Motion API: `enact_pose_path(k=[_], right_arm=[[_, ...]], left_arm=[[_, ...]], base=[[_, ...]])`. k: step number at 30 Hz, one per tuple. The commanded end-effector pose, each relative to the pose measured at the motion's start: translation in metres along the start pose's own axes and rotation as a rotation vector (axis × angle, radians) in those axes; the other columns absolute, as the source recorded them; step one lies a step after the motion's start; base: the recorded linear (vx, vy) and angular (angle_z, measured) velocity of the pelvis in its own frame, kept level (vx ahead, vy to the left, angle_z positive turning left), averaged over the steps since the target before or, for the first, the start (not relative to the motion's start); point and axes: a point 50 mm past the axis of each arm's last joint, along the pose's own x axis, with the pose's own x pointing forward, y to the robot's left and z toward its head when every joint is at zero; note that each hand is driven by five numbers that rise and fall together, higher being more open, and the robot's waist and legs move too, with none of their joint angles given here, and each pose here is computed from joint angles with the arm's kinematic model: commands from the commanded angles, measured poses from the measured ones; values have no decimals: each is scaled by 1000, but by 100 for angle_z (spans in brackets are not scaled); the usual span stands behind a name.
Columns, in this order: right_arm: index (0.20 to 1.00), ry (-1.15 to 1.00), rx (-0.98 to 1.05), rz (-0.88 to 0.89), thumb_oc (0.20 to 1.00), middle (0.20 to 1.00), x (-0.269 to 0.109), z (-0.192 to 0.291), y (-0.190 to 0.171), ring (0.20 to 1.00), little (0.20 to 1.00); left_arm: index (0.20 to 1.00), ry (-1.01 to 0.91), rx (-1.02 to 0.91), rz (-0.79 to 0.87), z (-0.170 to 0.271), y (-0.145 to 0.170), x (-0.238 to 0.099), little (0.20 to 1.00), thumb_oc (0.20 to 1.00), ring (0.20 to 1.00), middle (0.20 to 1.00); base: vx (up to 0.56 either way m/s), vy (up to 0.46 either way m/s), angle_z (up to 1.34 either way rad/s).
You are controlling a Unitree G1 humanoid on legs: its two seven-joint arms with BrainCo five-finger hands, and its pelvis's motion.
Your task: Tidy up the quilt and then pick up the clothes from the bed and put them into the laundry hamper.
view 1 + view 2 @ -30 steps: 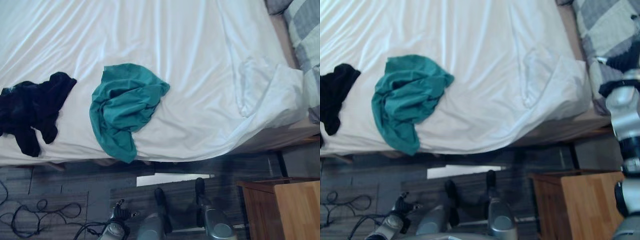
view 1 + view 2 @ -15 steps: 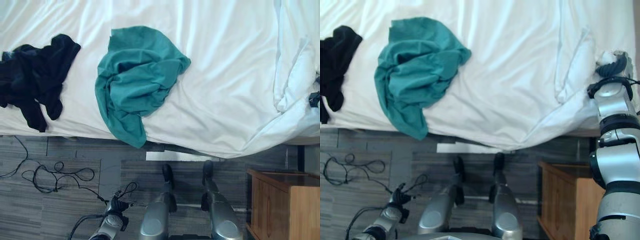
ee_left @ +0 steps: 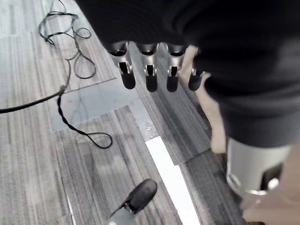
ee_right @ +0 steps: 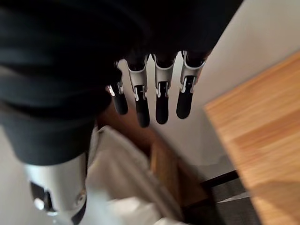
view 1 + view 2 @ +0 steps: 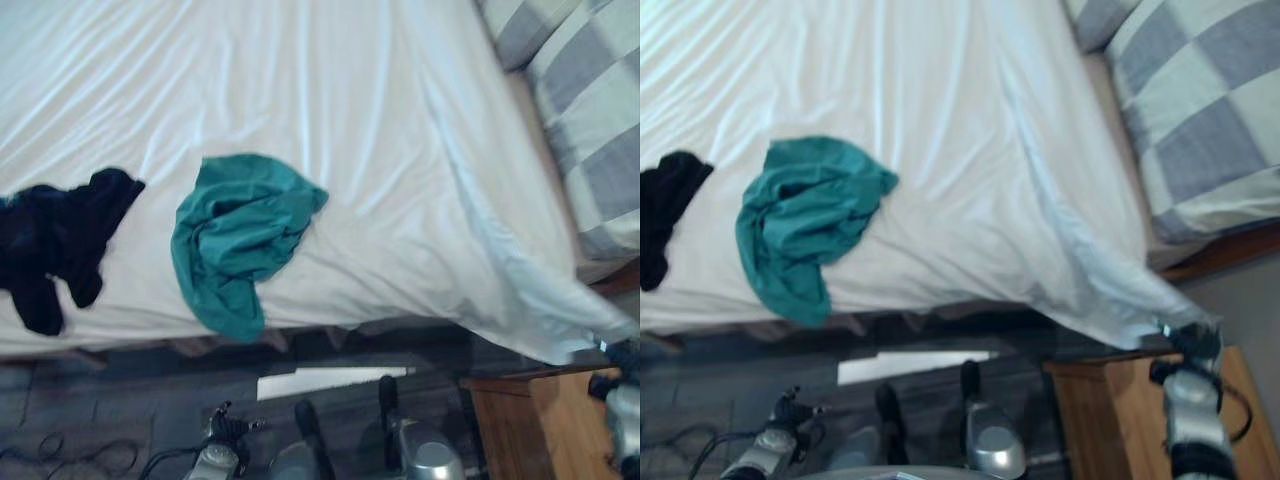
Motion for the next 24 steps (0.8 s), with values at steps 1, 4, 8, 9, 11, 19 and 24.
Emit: enact_pose_path(k=[1, 4, 8, 9, 11, 19, 24], right_arm=[[1000, -73, 25, -240, 1000, 1000, 11, 24, -35, 1000, 1000], [1000, -216, 185, -365, 1000, 1000, 11, 65, -44, 1000, 1000], [200, -529, 247, -395, 200, 200, 4, 147, -48, 200, 200], [200, -634, 268, -382, 200, 200, 0, 179, -45, 200, 200], [200, -769, 336, -343, 200, 200, -10, 227, -35, 200, 200], [200, -666, 391, -140, 200, 200, 0, 272, 26, 200, 200], [200, -336, 188, 8, 200, 200, 6, 157, 91, 200, 200]], left_arm=[[1000, 56, 36, -11, -9, -10, -2, 1000, 1000, 1000, 1000], [1000, 44, 33, -9, -4, -18, -2, 1000, 1000, 1000, 1000], [1000, 9, 47, -16, 5, -22, -1, 1000, 1000, 1000, 1000], [1000, -9, 63, -17, 10, -21, 0, 1000, 1000, 1000, 1000], [1000, -62, 78, -6, 24, -17, 2, 1000, 1000, 1000, 1000], [1000, -165, 6, 29, 58, -8, 5, 1000, 1000, 1000, 1000], [1000, -154, -13, 43, 61, -10, 6, 1000, 1000, 1000, 1000]], base=[[81, 105, -25], [-11, 31, -16], [-62, -8, -6], [-182, -44, -3], [-195, -66, 5], [-139, -58, 28], [-27, 25, 3]])
